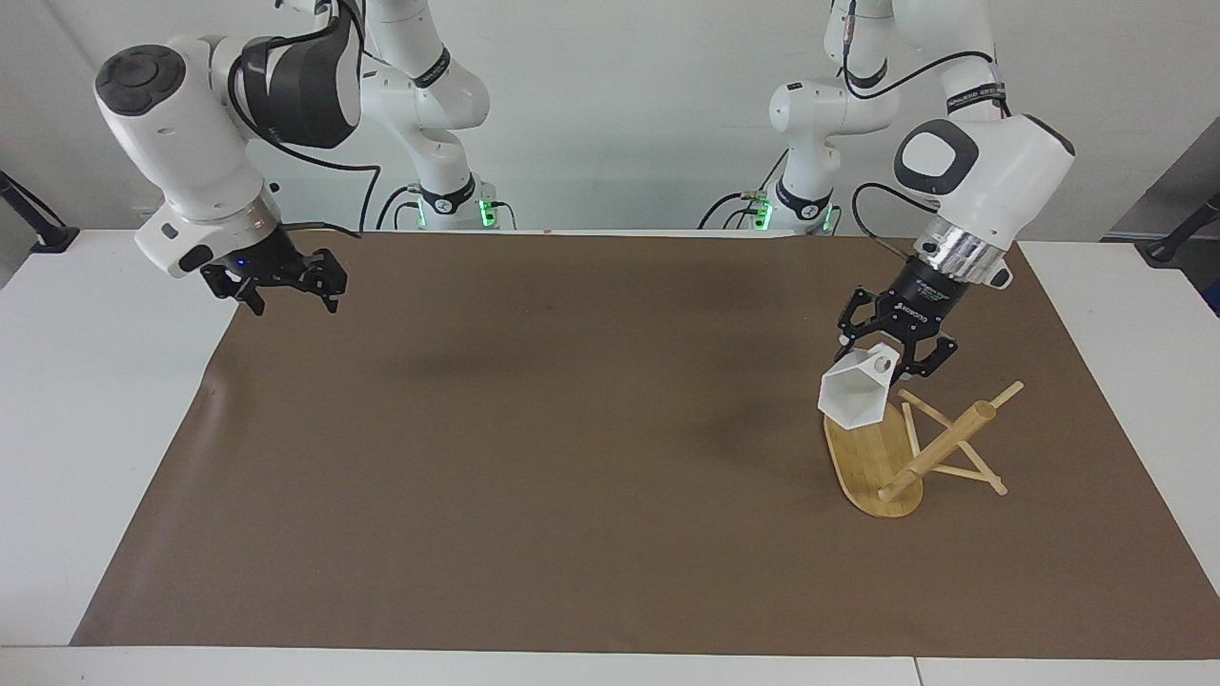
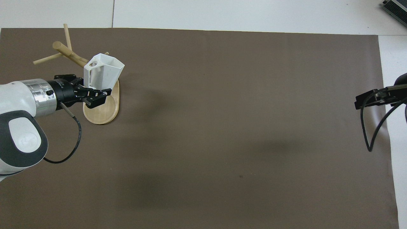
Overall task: Hang cup on rack
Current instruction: 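Lower the cup's handle onto a rack peg with the left gripper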
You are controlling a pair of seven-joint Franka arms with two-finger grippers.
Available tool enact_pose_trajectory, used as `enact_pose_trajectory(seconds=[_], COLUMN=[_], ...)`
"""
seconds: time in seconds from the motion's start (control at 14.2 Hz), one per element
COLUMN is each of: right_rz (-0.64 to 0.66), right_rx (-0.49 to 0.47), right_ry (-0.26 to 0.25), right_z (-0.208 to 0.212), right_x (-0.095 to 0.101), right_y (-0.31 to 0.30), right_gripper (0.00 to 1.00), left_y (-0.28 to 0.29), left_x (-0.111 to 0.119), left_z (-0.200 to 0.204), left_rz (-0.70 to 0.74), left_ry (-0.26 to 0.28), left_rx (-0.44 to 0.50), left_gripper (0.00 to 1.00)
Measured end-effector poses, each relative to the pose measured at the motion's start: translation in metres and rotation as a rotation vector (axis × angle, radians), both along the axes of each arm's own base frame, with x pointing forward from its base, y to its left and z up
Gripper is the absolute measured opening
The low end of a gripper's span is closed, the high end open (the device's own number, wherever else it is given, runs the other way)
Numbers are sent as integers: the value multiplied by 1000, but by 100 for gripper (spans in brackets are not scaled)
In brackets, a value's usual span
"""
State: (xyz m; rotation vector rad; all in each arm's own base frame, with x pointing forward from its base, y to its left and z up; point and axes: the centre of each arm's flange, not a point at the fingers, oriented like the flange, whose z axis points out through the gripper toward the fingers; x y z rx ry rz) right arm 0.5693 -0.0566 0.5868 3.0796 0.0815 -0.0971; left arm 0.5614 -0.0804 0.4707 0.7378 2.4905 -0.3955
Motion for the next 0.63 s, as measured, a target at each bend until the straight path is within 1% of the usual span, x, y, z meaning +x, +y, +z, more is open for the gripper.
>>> enact_pose_trajectory(seconds=[0.21, 0.49, 0.63], right_rz=[-30, -31, -30], right_rx=[-2, -3, -3], right_ry=[-10, -15, -30], right_z=[6, 9, 16], right_x=[-5, -6, -8], right_y=[-17, -17, -16], right_gripper=[100, 100, 100], left_y=[1, 3, 4], left_x=[3, 6, 7], left_z=[-6, -13, -14], left_rz=[12, 32, 47], left_ry=[-3, -8, -6], left_rx=[3, 4, 0], left_gripper=[71, 71, 71])
